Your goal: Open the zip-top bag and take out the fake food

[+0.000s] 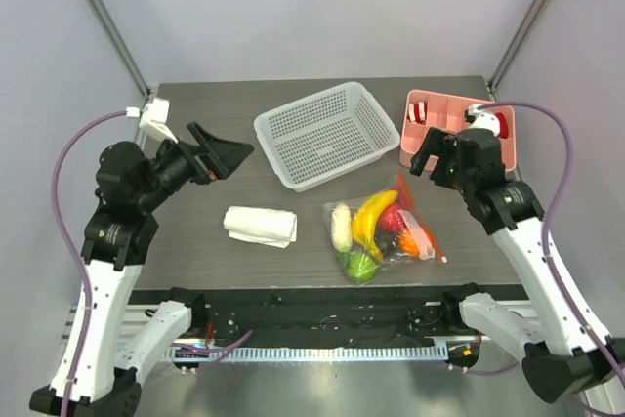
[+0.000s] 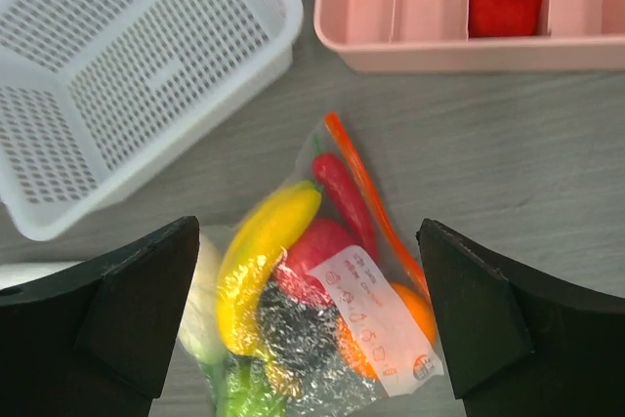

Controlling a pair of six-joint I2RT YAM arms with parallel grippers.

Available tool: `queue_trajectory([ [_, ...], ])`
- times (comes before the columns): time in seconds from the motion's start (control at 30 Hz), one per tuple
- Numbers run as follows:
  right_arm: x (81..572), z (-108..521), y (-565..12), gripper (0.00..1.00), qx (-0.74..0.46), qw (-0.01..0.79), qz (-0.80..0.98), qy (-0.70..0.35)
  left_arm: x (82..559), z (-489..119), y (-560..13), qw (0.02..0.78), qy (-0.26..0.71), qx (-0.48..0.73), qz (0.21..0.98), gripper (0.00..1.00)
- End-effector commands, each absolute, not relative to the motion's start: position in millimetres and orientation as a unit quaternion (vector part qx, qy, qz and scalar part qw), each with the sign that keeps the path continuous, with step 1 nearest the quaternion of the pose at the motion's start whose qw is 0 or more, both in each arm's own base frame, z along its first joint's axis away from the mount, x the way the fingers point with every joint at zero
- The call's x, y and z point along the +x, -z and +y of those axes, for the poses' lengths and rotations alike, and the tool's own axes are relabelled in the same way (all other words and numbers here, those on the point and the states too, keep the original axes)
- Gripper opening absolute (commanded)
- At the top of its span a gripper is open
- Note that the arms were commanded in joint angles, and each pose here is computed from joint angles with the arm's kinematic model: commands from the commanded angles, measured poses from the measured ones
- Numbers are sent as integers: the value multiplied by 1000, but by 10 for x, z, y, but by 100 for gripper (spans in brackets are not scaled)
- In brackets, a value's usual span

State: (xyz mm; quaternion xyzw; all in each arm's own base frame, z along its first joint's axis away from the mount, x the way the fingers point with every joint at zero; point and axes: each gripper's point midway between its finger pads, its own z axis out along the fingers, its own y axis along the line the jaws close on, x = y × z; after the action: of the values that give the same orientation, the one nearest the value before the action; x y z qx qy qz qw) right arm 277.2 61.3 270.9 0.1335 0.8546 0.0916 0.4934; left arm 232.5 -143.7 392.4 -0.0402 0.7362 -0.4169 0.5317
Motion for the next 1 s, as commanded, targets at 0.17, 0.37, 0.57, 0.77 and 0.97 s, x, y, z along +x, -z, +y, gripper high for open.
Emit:
queue_trajectory([
  [0.17, 2672, 457, -1560, 100, 198, 332, 917, -93, 2139, -2302, -3432, 414, 486, 33, 769, 100],
  [0.37, 2664, 325, -1541, 100, 217, 335, 912, -98, 1899, -3047, -2908, 408, 412, 114, 807, 95],
  [0.57, 2625, 283, -1410, 100, 221, 323, 916, -84, 1569, -3690, -2016, 404, 277, 206, 847, 86],
  [0.77, 2629, 635, -1147, 99, 230, 270, 918, -177, 1510, -4084, -1448, 375, 228, 249, 863, 82],
  [0.97, 2540, 721, -941, 98, 241, 247, 917, -198, 1628, -4022, -1077, 375, 167, 249, 877, 82],
])
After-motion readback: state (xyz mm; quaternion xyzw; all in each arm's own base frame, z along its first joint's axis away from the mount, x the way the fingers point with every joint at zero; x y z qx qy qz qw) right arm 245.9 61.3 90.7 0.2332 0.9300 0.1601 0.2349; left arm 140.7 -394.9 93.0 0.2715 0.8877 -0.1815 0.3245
